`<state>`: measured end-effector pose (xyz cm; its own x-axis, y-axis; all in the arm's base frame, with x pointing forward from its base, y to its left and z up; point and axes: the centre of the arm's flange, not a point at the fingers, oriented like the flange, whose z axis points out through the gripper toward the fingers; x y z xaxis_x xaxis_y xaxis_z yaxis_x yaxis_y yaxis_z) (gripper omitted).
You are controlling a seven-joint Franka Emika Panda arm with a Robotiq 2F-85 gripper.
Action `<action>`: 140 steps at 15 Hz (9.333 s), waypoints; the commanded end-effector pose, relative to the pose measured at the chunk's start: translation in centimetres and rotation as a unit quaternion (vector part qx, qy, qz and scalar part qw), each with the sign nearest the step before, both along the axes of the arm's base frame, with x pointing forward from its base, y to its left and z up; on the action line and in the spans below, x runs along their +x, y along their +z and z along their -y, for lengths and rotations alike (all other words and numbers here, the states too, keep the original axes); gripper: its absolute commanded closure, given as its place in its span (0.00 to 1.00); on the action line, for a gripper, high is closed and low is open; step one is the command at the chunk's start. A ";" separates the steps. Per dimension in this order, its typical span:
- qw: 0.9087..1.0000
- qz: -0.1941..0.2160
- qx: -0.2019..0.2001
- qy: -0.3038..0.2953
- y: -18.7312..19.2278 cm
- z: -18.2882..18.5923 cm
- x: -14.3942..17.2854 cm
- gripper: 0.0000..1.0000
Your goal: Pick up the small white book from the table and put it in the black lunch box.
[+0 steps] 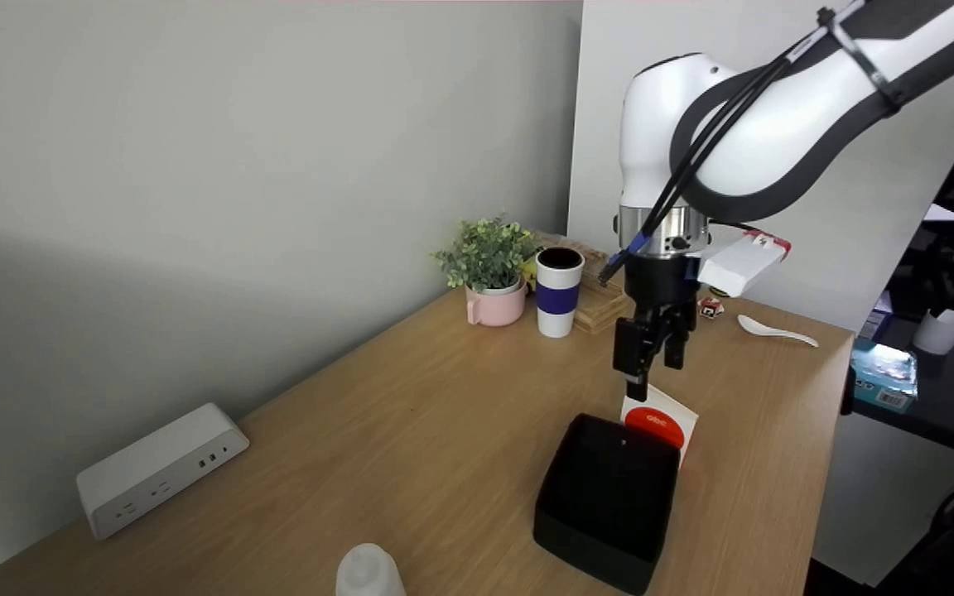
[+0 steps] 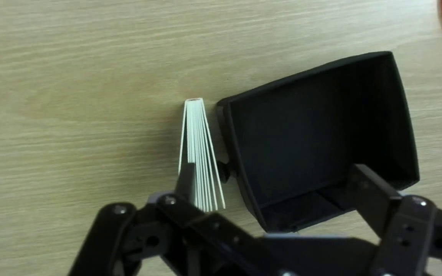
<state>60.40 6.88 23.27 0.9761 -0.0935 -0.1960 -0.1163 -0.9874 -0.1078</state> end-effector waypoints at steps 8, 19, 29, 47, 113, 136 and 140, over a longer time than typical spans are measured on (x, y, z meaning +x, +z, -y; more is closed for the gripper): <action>0.994 -0.013 -0.083 -0.076 -0.5 1.5 -0.7 0.00; 0.994 0.008 -0.016 0.110 -1.9 2.9 3.0 0.00; 0.992 0.010 -0.013 0.127 -3.3 2.1 3.2 0.00; 0.998 -0.045 -0.029 -0.024 -6.0 3.3 1.8 0.00; 0.982 0.048 -0.065 0.169 -5.0 0.5 -3.1 0.96; 0.963 0.140 -0.218 0.071 2.2 -4.9 -9.2 0.96; 0.956 0.162 -0.237 0.065 3.0 -5.9 -10.8 0.96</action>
<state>52.02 12.44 25.43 0.9934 0.0217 0.1128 -0.0163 -0.9454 0.3254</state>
